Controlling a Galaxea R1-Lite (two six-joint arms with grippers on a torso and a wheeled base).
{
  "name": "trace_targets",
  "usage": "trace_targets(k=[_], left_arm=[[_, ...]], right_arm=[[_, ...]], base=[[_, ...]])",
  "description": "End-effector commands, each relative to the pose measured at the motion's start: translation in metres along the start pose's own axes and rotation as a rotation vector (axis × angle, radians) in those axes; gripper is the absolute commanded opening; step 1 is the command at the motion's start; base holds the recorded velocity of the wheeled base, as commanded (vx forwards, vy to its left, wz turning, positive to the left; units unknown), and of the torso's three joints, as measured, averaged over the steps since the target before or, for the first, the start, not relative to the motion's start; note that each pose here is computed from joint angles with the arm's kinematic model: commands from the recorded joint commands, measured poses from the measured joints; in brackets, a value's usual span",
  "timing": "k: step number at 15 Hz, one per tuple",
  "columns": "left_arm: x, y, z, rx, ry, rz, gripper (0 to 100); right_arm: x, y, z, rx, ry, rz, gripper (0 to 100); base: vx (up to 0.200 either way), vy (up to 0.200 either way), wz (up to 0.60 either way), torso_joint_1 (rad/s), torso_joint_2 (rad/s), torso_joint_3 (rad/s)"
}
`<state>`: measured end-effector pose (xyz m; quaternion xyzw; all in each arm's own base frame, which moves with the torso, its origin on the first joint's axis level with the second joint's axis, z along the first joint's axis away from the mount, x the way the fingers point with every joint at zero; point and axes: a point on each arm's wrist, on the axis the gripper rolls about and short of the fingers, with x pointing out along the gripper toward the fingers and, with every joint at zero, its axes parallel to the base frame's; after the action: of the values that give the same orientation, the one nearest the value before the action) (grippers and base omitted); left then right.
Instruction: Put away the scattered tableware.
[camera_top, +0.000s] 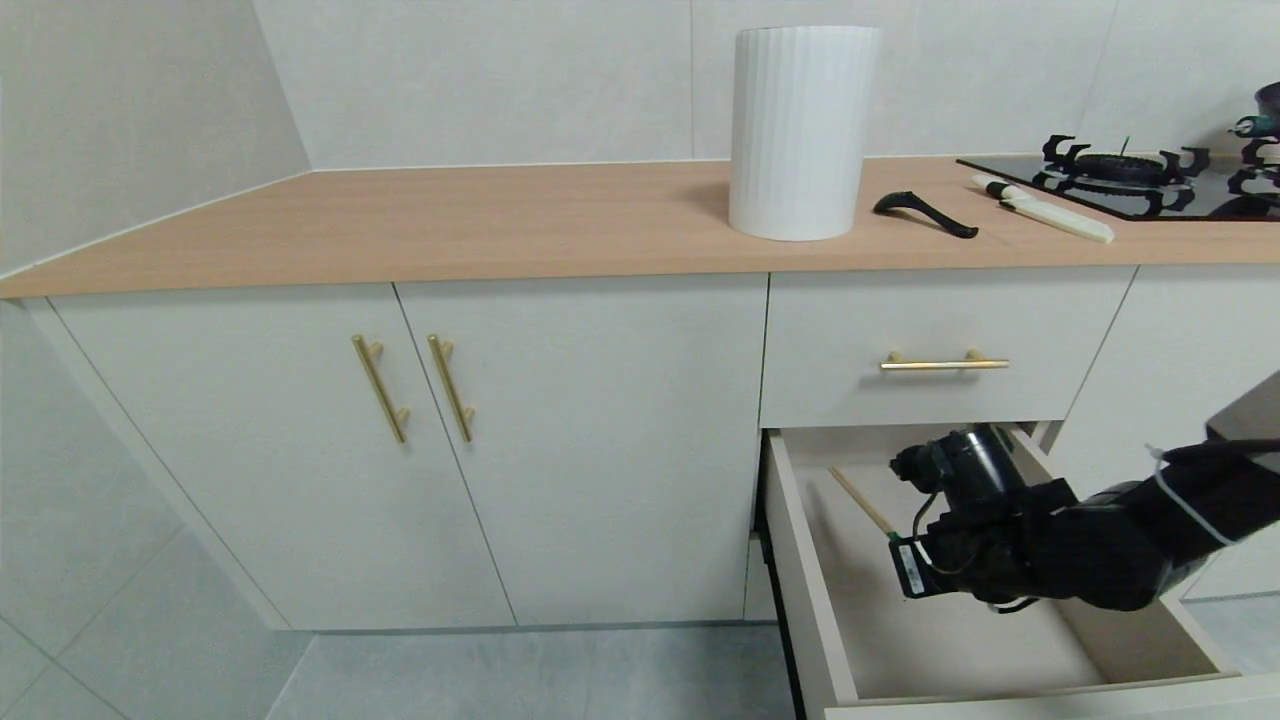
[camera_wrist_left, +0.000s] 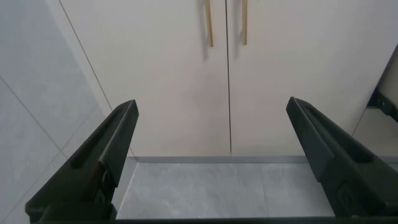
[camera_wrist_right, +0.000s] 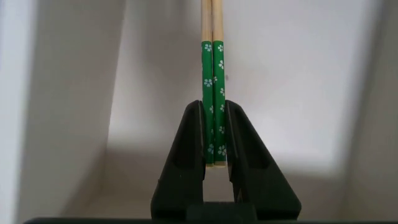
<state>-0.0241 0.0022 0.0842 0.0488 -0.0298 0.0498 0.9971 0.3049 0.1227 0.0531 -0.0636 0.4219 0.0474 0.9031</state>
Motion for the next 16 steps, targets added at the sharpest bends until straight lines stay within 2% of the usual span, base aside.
trace_targets(k=[1,6,16], left_arm=[[0.000,0.000,0.000,0.000,0.000,0.000,100],[0.000,0.000,0.000,0.000,0.000,0.000,100],[0.000,0.000,0.000,0.000,0.000,0.000,100]], right_arm=[[0.042,0.008,-0.015,0.008,0.095,-0.021,0],[0.085,0.015,-0.035,0.035,0.124,-0.034,0],[0.094,0.016,-0.036,0.055,0.122,-0.053,0]], base=[[0.000,0.000,0.00,0.000,0.00,0.000],[0.000,0.000,0.00,0.000,0.00,0.000],[0.000,0.000,0.00,0.000,0.00,0.000]])
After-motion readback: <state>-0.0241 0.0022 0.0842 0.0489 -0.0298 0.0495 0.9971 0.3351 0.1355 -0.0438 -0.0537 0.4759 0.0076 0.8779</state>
